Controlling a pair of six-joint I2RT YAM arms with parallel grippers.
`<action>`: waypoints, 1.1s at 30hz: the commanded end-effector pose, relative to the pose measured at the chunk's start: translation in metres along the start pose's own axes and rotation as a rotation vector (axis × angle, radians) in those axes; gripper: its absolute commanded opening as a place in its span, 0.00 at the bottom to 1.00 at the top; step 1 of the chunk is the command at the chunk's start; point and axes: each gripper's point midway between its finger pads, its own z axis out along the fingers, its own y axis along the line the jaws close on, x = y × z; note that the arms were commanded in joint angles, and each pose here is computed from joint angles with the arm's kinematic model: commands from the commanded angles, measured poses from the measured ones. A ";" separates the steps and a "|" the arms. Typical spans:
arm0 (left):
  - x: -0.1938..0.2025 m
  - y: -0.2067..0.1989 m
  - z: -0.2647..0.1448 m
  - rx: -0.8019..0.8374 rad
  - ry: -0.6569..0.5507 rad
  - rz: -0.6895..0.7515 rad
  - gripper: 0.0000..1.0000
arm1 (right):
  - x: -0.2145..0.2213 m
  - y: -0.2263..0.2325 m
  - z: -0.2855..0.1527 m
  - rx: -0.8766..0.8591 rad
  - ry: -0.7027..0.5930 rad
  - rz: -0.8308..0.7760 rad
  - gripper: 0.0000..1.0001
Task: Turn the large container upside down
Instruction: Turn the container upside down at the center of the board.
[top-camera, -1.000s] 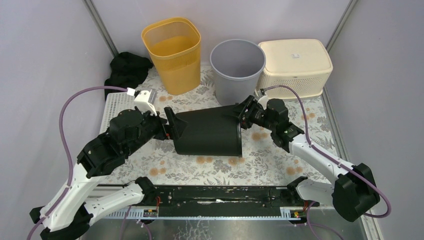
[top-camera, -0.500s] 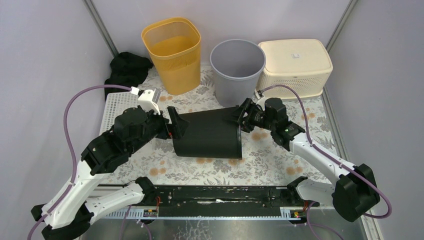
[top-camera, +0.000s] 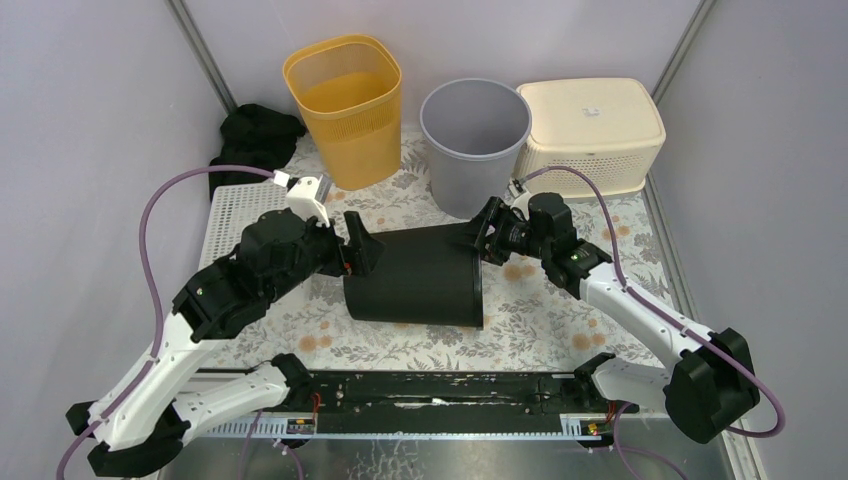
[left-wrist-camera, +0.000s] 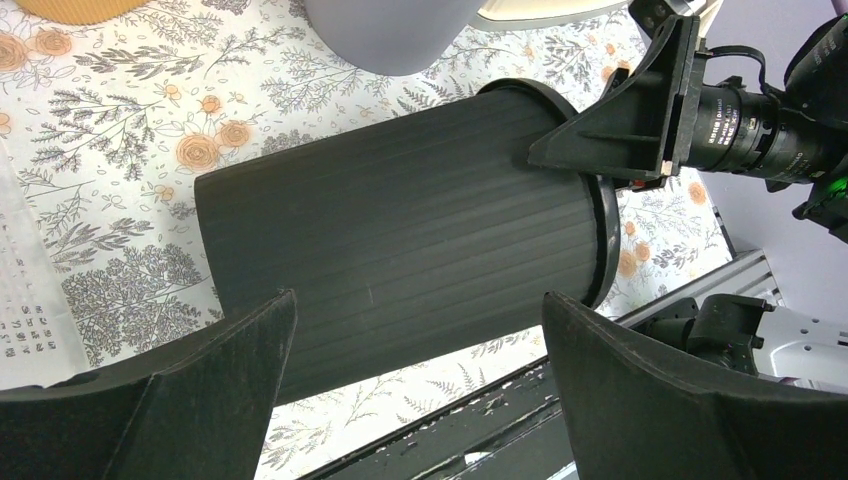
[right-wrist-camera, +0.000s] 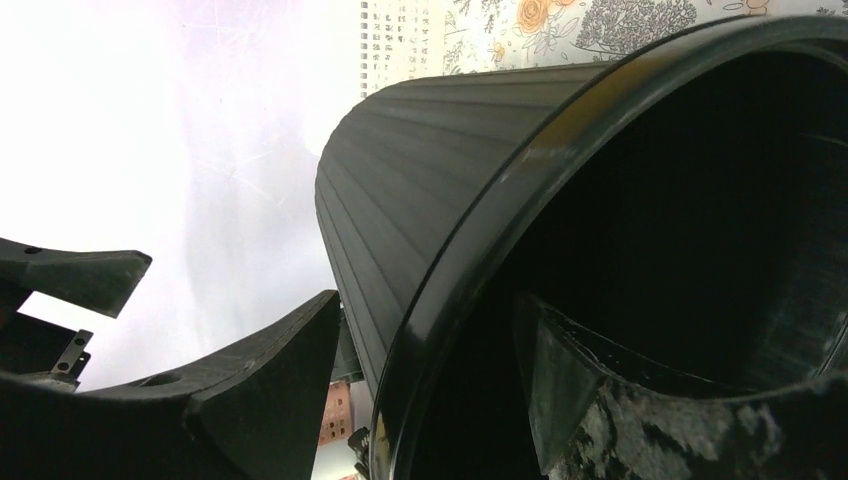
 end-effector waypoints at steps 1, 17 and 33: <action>-0.015 -0.010 0.001 0.039 -0.054 -0.015 1.00 | -0.007 0.021 -0.003 -0.054 0.004 -0.048 0.71; -0.011 -0.008 0.004 0.034 -0.048 -0.013 1.00 | -0.002 0.016 -0.003 -0.034 0.030 -0.052 0.71; -0.007 -0.007 0.006 0.037 -0.044 -0.016 1.00 | 0.022 0.027 -0.009 -0.128 0.155 0.013 0.70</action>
